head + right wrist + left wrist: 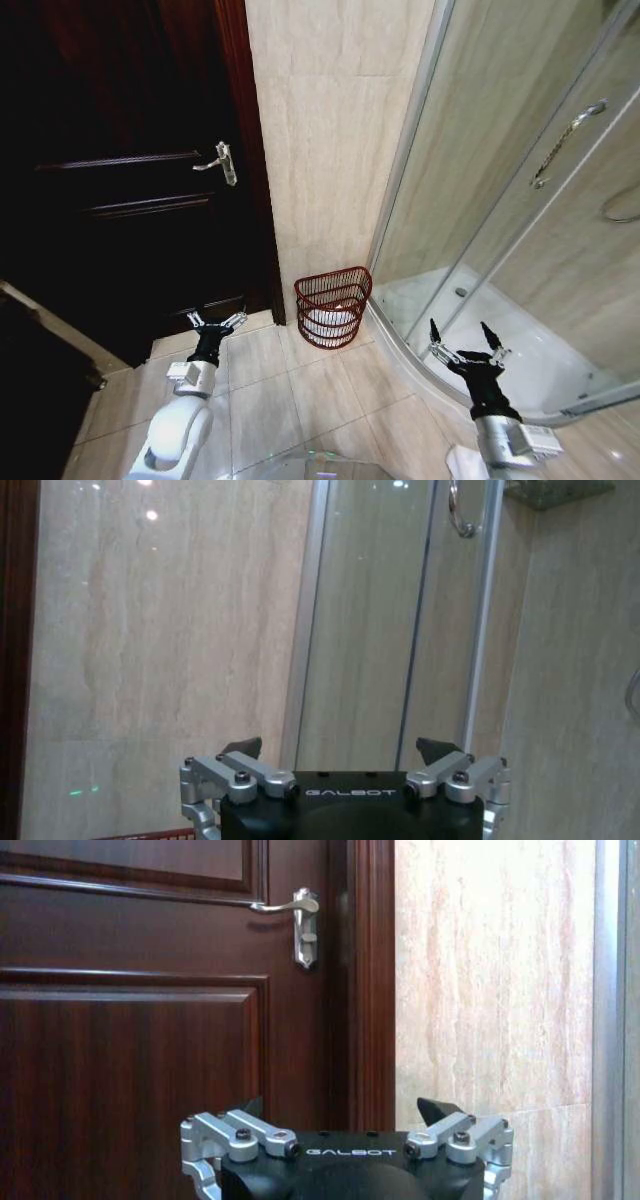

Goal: Discard the used towel into the hamper.

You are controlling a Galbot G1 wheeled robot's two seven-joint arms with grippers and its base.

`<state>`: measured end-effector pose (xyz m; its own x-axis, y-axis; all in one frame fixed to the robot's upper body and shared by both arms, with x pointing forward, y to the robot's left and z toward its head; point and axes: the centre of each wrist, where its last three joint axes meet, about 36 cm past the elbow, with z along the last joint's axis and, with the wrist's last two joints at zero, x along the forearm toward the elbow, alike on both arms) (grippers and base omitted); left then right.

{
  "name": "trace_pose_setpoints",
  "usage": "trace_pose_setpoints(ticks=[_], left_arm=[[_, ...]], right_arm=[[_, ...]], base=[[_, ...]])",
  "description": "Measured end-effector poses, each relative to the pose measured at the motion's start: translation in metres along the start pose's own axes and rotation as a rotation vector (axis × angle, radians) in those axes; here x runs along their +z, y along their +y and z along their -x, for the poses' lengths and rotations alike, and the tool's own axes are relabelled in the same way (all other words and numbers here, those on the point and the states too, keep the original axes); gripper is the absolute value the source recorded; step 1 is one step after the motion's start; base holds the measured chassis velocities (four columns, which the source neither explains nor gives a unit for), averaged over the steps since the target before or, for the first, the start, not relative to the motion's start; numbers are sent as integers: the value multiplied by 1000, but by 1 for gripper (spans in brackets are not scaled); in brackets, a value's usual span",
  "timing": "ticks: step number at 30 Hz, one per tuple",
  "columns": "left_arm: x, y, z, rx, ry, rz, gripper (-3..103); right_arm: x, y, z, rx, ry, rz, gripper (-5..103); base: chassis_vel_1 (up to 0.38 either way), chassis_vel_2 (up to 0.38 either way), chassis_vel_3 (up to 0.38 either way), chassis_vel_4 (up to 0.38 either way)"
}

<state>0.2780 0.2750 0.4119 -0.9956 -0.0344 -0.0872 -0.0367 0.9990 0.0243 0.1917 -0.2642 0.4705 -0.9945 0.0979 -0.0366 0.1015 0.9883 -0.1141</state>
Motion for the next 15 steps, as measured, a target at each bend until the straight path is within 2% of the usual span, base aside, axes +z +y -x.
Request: trace_pose_setpoints(ticks=[15], left_arm=[[10, 2, 0, -8, 12, -1, 100]], right_arm=[[3, 0, 0, 1, 9, -7, 100]], base=[[68, -60, -70, 62]])
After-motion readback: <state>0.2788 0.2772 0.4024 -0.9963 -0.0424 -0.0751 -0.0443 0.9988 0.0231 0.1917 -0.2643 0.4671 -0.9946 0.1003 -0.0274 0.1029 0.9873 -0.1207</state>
